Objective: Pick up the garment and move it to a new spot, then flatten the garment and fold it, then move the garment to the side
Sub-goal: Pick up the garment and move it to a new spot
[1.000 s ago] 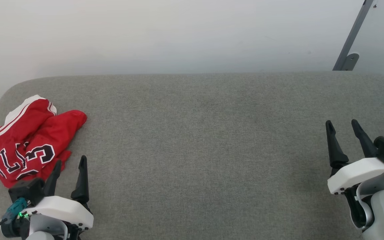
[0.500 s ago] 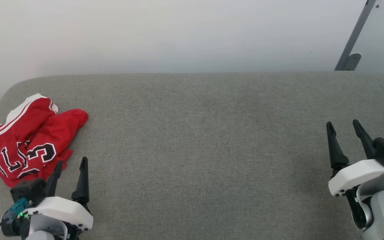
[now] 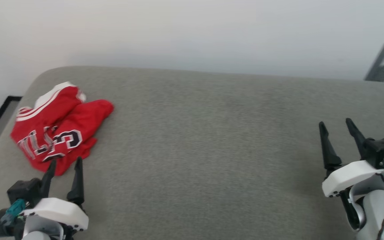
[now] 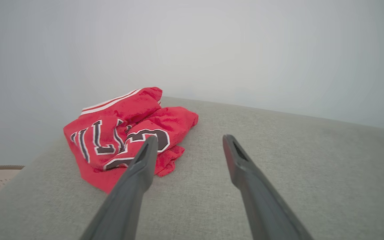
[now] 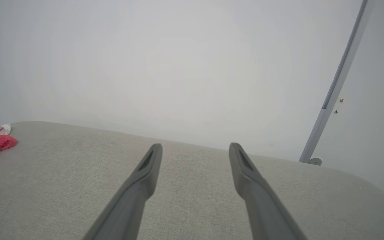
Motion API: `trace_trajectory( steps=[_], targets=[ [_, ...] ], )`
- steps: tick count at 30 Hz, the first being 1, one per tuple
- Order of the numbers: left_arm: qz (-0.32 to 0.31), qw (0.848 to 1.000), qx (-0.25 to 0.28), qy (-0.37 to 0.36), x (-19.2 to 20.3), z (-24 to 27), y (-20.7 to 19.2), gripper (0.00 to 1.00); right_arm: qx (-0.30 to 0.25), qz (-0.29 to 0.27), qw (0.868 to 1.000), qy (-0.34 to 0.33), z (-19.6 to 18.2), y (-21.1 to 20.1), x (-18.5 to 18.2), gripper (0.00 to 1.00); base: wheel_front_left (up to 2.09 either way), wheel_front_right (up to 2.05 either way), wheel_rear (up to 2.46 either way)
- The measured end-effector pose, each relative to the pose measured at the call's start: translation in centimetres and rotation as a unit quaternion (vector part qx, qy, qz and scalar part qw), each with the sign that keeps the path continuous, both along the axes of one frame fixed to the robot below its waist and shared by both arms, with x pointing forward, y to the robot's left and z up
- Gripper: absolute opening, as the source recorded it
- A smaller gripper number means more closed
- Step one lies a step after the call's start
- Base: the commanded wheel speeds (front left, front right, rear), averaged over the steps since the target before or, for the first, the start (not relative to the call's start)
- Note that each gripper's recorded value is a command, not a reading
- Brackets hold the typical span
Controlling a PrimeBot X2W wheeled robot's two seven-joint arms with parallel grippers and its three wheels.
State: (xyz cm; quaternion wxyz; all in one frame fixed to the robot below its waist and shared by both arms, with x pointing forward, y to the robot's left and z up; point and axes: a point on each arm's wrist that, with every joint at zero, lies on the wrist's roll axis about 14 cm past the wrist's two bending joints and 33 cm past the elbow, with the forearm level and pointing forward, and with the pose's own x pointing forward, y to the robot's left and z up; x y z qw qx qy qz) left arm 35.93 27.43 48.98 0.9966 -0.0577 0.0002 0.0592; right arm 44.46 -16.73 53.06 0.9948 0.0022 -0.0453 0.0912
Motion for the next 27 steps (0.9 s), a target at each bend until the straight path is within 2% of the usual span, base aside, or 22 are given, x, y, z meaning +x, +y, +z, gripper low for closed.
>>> trace_trajectory(
  steps=[5, 11, 20, 27],
  targets=[
    [0.052, 0.999, 0.012, 0.002, -2.9, -0.2, 3.1, 1.0, -0.009, 0.062, 0.998, -0.001, -0.3, 5.0, 1.0, 1.0, 0.0, 0.0, 0.0],
    [0.117, 0.993, 0.02, 0.007, -6.7, -0.5, 6.4, 1.0, -0.009, 0.145, 0.989, 0.0, -0.6, 12.0, 1.6, 1.0, 0.0, 0.0, 0.0],
    [0.211, 0.977, 0.018, 0.004, -12.9, -0.5, 9.6, 1.0, 0.008, 0.255, 0.967, 0.011, -1.2, 21.1, 0.2, 1.0, 0.0, 0.0, 0.0],
    [0.261, 0.965, 0.015, -0.001, -16.1, -0.4, 10.8, 1.0, 0.006, 0.312, 0.95, 0.012, -1.2, 25.4, -1.3, 1.0, 0.0, 0.0, 0.0]
  ],
)
